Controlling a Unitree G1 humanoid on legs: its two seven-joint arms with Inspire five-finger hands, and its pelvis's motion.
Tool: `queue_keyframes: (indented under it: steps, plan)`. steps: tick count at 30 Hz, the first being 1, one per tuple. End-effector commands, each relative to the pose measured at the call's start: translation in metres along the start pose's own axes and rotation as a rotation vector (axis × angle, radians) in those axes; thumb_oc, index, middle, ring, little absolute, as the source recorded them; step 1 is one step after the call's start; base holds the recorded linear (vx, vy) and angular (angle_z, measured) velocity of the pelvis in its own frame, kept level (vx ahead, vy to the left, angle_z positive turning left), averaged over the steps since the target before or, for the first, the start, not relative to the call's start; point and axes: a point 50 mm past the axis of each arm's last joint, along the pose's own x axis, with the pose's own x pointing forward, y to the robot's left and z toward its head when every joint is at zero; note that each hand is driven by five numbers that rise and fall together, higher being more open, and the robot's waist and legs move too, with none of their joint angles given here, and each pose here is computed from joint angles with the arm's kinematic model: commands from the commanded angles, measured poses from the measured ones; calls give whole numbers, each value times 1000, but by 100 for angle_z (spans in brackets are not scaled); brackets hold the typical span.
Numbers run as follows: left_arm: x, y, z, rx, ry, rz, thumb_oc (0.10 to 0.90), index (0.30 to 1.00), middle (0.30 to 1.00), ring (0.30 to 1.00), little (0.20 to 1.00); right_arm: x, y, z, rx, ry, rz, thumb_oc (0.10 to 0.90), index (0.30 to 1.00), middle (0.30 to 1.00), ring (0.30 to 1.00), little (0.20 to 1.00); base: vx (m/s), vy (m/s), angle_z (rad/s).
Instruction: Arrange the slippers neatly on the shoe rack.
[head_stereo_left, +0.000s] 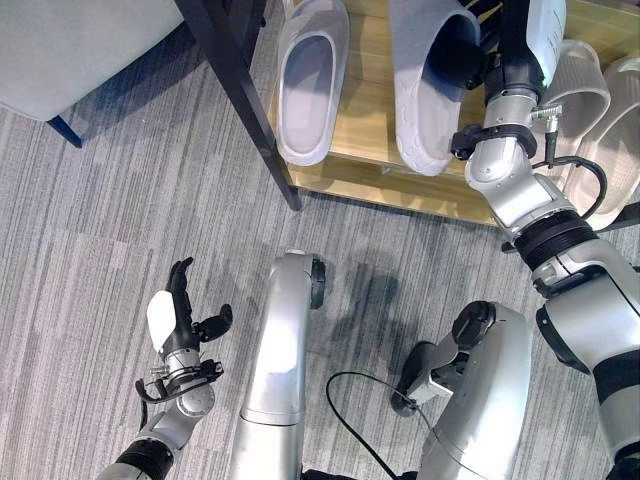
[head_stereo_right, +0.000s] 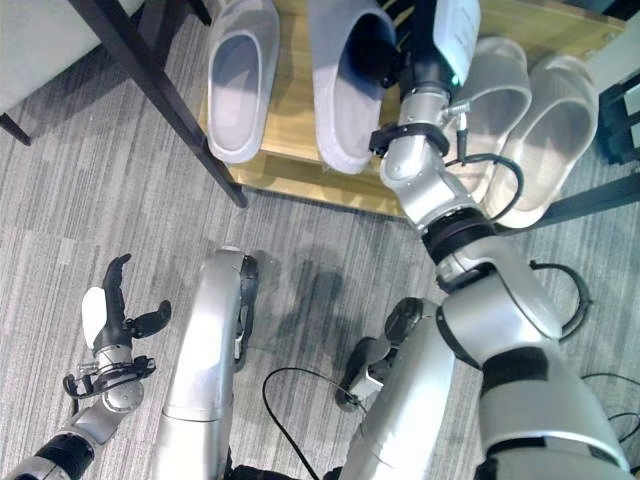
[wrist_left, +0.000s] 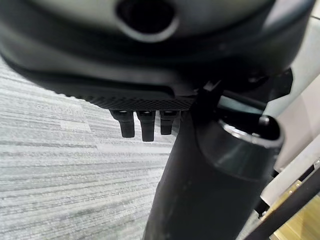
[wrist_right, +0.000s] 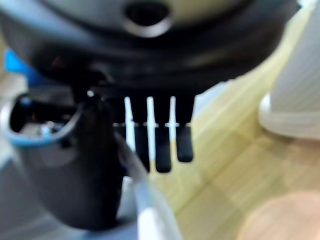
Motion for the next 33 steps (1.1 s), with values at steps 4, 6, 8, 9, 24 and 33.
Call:
queue_keyframes:
  steps: [4,6,8,9,24,33]
  plan:
    - [3,23,3,52,-95,111,800,900,900,900,900,32,-26,64,60,-218,-165,800,900,900,900,900,10,16,3]
    - [4,23,2,44,-78,132,800,900,900,900,900,31,-22,60,12,-206,-149,800,900,900,900,900,0,0,0]
    - [3,22,2,43,-76,125,800,900,900,900,900,30,-19,55,-19,-193,-129,800,900,900,900,900,0,0,0]
    - [3,22,2,43,-76,125,800,900,900,900,900,30,-19,55,-19,-193,-129,800,900,900,900,900,0,0,0]
    - [-7,17,-14,118,-27,9,800,900,900,900,900,16,-19,35,63,-165,-69,800,900,900,900,900,0,0,0]
    - [-15,16,-25,140,18,-29,800,900,900,900,900,5,-26,43,348,-186,-98,800,900,900,900,900,0,-1,0]
